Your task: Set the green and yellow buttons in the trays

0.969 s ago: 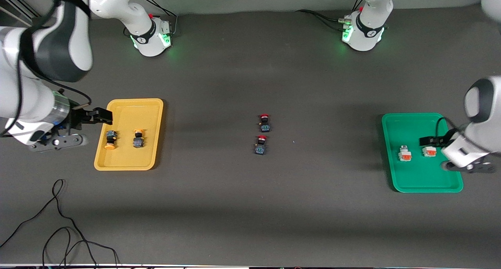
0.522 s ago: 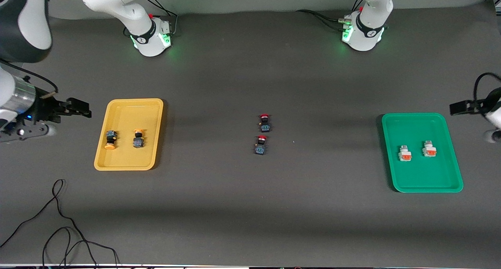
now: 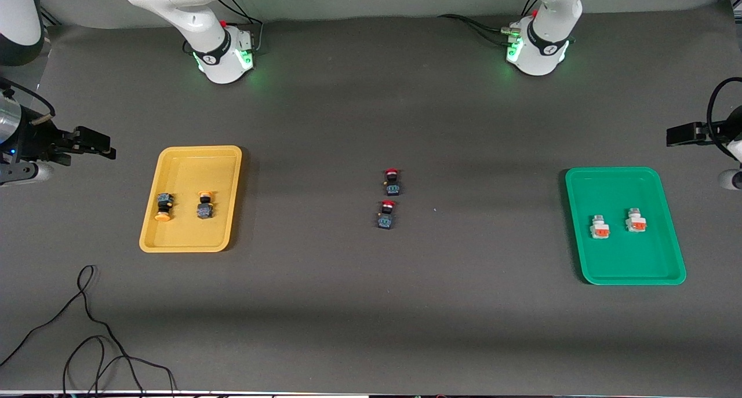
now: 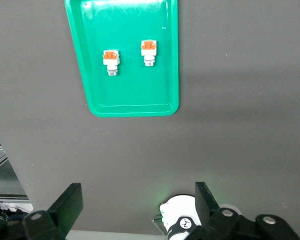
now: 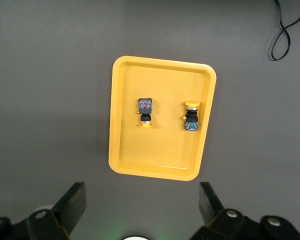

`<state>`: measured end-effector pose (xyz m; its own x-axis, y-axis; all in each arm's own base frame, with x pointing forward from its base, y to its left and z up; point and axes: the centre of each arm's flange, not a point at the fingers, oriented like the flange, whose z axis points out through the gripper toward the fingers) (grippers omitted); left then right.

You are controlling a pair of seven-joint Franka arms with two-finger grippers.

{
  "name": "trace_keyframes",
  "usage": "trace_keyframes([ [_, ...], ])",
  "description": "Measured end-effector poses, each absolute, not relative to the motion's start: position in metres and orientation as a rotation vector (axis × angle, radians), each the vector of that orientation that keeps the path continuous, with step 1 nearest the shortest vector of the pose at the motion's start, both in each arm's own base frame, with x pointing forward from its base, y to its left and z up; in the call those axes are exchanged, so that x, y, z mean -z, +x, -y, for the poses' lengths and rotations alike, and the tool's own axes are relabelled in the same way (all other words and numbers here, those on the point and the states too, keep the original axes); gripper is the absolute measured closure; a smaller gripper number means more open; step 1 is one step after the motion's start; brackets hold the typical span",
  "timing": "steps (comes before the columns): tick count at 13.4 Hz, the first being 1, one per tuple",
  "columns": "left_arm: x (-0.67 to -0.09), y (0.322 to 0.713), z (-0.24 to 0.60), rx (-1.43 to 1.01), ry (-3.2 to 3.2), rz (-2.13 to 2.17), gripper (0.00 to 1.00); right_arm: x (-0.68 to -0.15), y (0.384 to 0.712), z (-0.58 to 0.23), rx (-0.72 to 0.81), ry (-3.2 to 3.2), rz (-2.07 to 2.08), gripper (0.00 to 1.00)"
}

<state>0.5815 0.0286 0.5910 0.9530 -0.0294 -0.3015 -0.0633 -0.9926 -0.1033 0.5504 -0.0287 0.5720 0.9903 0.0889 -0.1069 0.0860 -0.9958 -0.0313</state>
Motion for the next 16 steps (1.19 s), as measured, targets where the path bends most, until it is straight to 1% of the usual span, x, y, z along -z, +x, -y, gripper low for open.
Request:
trace_keyframes([
  [9, -0.579, 0.586, -0.024, -0.507, -3.009, -0.069, 0.0, -0.582, 0.549, 0.025, -0.141, -3.126, 0.04, 0.0],
  [11, -0.576, 0.589, -0.012, -0.514, -2.981, -0.068, 0.0, -0.583, 0.549, 0.025, -0.136, -3.127, 0.028, 0.0],
  [14, -0.586, 0.584, 0.015, -0.474, -2.956, -0.095, 0.0, -0.583, 0.549, 0.025, -0.136, -3.128, 0.007, 0.0],
  [16, -0.588, 0.574, 0.021, -0.388, -2.961, -0.127, 0.0, -0.585, 0.549, 0.025, -0.132, -3.129, 0.005, 0.0],
])
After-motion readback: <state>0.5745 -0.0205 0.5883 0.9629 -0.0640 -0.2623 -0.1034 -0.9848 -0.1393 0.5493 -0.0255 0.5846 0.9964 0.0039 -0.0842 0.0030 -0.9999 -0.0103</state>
